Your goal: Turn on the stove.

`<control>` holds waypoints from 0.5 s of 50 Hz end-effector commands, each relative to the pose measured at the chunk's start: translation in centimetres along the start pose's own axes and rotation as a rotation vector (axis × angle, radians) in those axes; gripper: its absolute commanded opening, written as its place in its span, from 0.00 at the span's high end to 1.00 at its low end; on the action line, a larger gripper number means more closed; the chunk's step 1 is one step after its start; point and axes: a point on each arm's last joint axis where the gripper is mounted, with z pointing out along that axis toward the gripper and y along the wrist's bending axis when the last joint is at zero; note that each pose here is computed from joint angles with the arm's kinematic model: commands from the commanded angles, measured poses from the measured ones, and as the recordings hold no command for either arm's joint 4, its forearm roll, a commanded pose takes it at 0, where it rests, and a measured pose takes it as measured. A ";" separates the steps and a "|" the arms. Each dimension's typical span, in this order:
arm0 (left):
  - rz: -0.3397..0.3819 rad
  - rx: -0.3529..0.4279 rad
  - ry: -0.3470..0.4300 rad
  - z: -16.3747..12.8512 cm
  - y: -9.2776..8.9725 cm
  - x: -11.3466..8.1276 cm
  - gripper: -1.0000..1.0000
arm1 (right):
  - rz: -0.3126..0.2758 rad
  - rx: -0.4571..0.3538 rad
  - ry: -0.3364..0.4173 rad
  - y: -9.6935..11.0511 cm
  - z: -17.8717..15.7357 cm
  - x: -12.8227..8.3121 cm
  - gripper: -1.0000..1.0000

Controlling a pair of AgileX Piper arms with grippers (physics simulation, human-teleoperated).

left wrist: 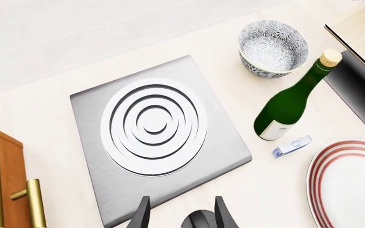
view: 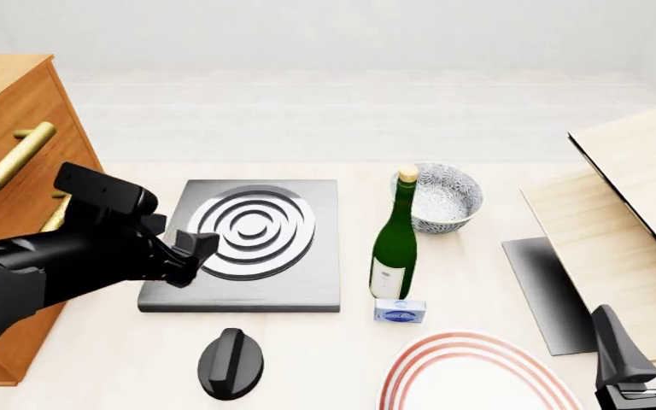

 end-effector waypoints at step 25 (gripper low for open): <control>-0.124 0.061 0.038 4.1 -1.7 3.9 0.00 | 0.000 0.000 0.000 0.0 0.0 0.0 0.00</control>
